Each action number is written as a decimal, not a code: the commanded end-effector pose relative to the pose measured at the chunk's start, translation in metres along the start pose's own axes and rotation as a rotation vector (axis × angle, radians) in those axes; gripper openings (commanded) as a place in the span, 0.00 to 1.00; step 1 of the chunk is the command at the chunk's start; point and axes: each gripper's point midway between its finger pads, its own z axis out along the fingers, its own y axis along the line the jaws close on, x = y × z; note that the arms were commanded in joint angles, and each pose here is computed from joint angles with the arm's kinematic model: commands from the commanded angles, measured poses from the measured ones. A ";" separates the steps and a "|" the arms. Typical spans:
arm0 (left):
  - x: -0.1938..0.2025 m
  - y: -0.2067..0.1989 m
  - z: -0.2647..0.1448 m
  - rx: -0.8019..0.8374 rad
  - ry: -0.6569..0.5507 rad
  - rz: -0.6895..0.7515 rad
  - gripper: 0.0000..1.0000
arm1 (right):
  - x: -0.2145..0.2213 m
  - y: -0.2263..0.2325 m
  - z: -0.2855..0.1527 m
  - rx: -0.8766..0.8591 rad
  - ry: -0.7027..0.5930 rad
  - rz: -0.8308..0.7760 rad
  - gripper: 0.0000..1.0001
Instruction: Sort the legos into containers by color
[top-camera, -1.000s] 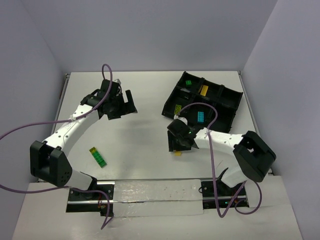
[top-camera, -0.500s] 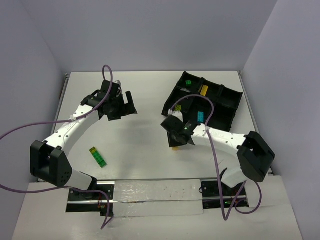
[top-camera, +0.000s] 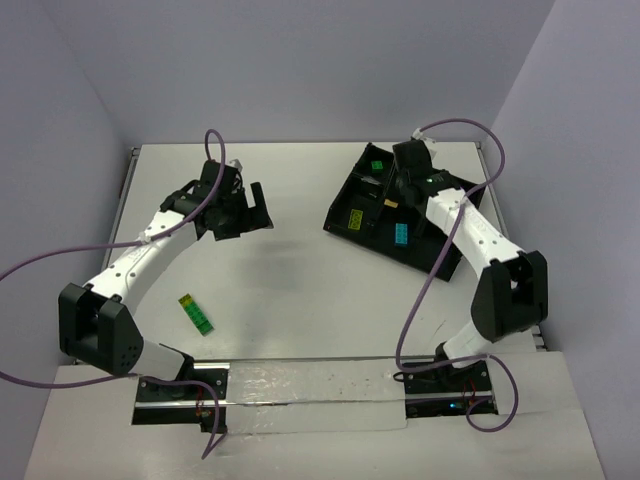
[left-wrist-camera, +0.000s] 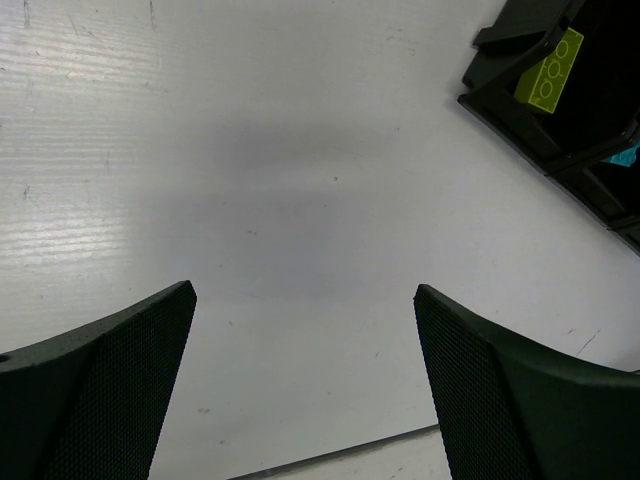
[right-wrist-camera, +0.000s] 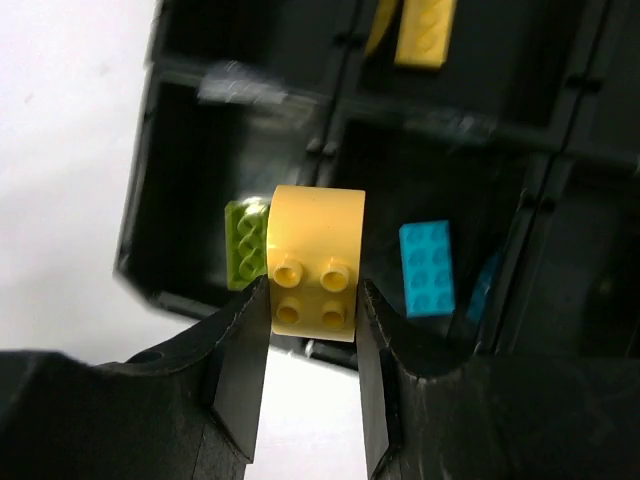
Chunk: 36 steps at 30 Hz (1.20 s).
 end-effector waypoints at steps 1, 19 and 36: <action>-0.019 -0.005 -0.019 0.022 -0.085 0.015 0.97 | -0.046 -0.010 0.019 0.033 -0.081 0.038 0.02; -0.021 0.004 -0.025 -0.016 -0.130 -0.020 0.98 | -0.094 -0.080 0.083 0.168 -0.092 0.144 0.07; -0.013 0.021 -0.026 -0.084 -0.139 -0.051 0.98 | -0.108 -0.071 0.090 0.118 -0.118 0.171 0.77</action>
